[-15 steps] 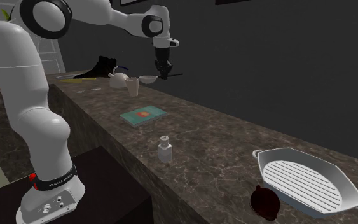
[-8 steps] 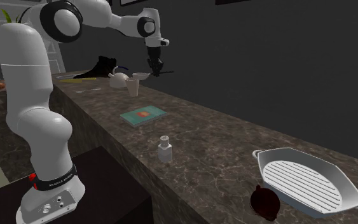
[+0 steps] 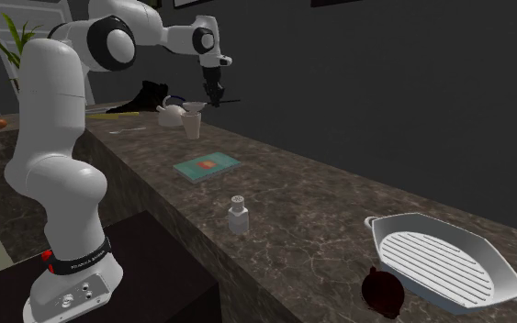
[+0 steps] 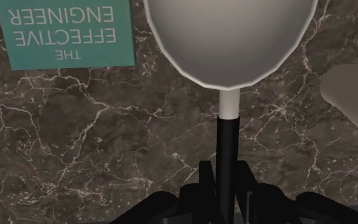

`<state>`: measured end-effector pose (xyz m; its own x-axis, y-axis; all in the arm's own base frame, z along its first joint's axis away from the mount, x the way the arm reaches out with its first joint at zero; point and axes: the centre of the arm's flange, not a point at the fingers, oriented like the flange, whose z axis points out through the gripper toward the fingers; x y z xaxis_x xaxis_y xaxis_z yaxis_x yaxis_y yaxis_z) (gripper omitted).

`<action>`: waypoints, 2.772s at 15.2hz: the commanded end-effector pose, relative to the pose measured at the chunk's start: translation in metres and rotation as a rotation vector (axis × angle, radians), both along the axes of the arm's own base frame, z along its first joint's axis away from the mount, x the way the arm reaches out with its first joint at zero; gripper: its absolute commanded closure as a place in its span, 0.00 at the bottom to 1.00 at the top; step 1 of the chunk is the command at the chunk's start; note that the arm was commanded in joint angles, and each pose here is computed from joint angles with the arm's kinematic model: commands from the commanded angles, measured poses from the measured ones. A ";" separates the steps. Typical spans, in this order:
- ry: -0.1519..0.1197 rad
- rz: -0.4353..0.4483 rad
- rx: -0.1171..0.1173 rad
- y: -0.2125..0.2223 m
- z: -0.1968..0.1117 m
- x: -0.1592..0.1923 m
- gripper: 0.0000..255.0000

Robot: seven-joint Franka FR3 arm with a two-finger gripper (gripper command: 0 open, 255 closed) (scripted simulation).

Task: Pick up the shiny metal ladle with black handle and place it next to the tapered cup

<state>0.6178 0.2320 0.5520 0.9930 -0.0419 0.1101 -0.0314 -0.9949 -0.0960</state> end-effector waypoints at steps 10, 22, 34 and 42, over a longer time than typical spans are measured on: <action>0.000 -0.001 0.000 0.007 -0.052 0.001 1.00; 0.000 -0.001 0.000 0.007 -0.115 0.001 1.00; 0.000 -0.001 0.000 0.007 -0.178 0.001 1.00; 0.000 -0.001 0.000 0.007 -0.193 0.001 1.00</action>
<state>0.6192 0.2392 0.3594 0.9930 -0.0430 0.1103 -0.0324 -0.9948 -0.0961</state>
